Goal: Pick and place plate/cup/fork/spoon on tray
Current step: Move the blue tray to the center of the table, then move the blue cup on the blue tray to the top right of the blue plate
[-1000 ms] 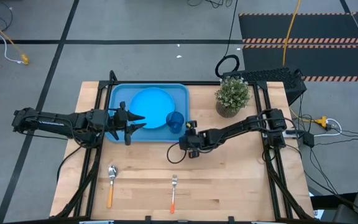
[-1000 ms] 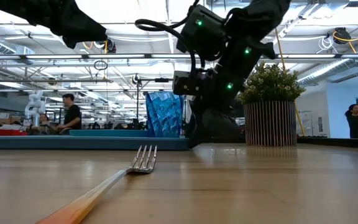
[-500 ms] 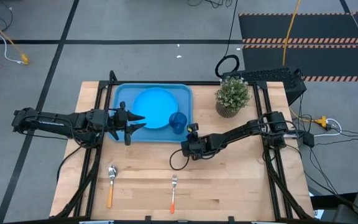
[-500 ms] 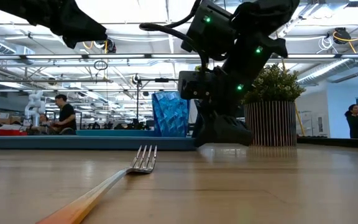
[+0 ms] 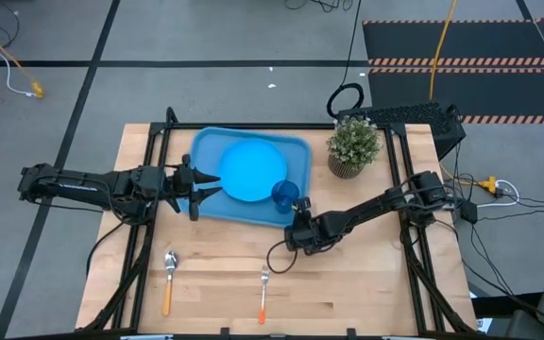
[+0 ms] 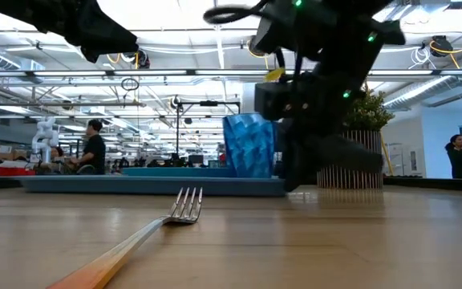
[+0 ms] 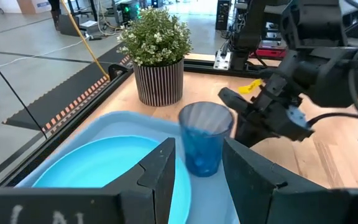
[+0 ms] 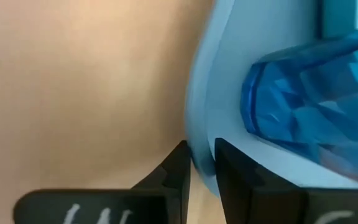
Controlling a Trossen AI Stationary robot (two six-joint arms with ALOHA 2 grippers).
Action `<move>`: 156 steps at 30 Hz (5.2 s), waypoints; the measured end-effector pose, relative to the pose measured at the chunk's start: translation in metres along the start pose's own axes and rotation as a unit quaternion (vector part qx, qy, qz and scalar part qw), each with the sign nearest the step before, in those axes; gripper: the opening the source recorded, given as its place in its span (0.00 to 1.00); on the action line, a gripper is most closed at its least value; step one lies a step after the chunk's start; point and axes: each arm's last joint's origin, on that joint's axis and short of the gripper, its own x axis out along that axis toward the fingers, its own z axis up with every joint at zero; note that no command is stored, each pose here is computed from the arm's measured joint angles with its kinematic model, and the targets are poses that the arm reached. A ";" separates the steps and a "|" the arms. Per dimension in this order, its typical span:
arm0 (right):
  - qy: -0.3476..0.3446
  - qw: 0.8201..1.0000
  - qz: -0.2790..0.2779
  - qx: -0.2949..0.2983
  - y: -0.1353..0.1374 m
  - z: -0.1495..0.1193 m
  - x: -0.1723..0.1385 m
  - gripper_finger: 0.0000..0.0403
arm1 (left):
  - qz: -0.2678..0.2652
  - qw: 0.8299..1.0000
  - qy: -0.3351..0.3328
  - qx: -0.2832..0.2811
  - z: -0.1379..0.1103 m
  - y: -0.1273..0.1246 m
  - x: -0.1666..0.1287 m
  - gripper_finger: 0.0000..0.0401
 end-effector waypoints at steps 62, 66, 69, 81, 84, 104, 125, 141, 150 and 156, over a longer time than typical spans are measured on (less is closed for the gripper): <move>-0.080 0.976 0.046 -0.196 0.059 -0.046 -0.058 0.03 | -0.054 0.974 -0.171 -0.135 -0.049 -0.031 -0.006 0.34; -0.092 0.970 0.045 -0.220 0.064 -0.047 -0.062 0.03 | -0.046 0.974 -0.175 -0.138 -0.049 -0.031 -0.007 0.34; -0.097 0.967 0.045 -0.233 0.065 -0.046 -0.063 0.03 | -0.046 0.973 -0.177 -0.139 -0.048 -0.031 -0.007 0.34; -0.082 0.971 0.064 -0.217 0.076 -0.053 -0.068 0.04 | -0.060 0.973 -0.166 -0.149 -0.050 -0.034 -0.008 0.34; -0.084 0.971 0.066 -0.214 0.081 -0.054 -0.071 0.04 | -0.069 0.973 -0.165 -0.149 -0.051 -0.037 -0.009 0.34; -0.096 0.970 0.064 -0.212 0.090 -0.055 -0.076 0.14 | -0.080 0.975 -0.152 -0.141 -0.054 -0.043 -0.006 0.34; -0.177 0.981 0.043 -0.064 0.058 -0.060 -0.140 0.30 | -0.035 0.977 -0.201 -0.057 -0.043 -0.034 -0.005 0.34; -0.074 0.989 0.119 0.038 0.003 0.002 -0.161 0.28 | -0.025 0.994 -0.106 0.017 -0.007 -0.040 -0.002 0.34; 0.005 0.986 0.154 0.061 -0.009 0.007 -0.122 0.28 | -0.024 0.995 -0.099 0.022 -0.008 -0.040 -0.002 0.34; 0.020 0.984 0.164 0.066 -0.009 0.006 -0.119 0.28 | -0.025 0.995 -0.098 0.017 -0.008 -0.040 -0.002 0.34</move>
